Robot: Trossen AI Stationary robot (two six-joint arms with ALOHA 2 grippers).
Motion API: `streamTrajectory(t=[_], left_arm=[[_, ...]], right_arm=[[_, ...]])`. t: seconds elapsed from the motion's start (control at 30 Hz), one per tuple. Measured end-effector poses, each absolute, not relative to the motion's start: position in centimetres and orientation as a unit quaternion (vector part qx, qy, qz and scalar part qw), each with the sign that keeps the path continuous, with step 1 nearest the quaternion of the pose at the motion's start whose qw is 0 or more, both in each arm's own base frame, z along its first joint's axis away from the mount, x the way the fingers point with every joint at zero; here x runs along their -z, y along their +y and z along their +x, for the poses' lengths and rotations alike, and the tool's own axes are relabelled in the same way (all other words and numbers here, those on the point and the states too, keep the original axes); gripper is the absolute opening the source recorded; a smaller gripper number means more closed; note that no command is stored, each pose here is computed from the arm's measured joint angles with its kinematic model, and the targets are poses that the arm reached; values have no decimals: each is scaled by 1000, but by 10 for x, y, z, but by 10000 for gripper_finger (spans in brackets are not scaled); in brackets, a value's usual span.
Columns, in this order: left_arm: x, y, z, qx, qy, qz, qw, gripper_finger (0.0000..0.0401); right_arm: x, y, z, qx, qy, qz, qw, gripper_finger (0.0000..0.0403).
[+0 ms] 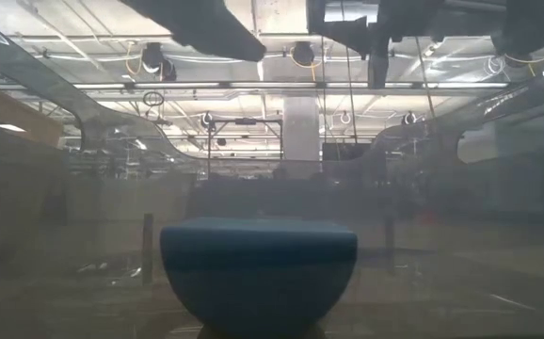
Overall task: Sort & place blocks by color
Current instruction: Put the top blue block into the black bin
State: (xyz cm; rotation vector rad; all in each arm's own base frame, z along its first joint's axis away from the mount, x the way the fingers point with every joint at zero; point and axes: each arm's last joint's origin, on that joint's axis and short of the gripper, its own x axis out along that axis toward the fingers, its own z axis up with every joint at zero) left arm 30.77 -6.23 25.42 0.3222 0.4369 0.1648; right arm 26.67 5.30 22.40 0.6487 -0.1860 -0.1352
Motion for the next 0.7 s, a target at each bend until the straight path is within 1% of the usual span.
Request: streamTrajectory(t=[0.13, 0.2, 0.27, 0.43, 0.6, 0.7], left_arm=[[-260, -63, 314, -163, 174, 209, 949, 218], [-265, -62, 315, -183, 154, 226, 944, 218], [-270, -61, 316, -191, 136, 234, 944, 218], [-280, -59, 318, -200, 99, 254, 941, 218], [-285, -59, 319, -202, 80, 277, 936, 218], [-288, -59, 319, -205, 69, 287, 933, 218]], right_arm=[[-224, 51, 268, 88, -119, 349, 925, 128], [-225, 51, 269, 92, -136, 355, 920, 125], [-225, 50, 270, 93, -152, 358, 917, 119], [-229, 44, 271, 95, -198, 370, 902, 118], [-231, 35, 271, 110, -226, 383, 889, 131], [-233, 29, 272, 116, -238, 386, 884, 127]])
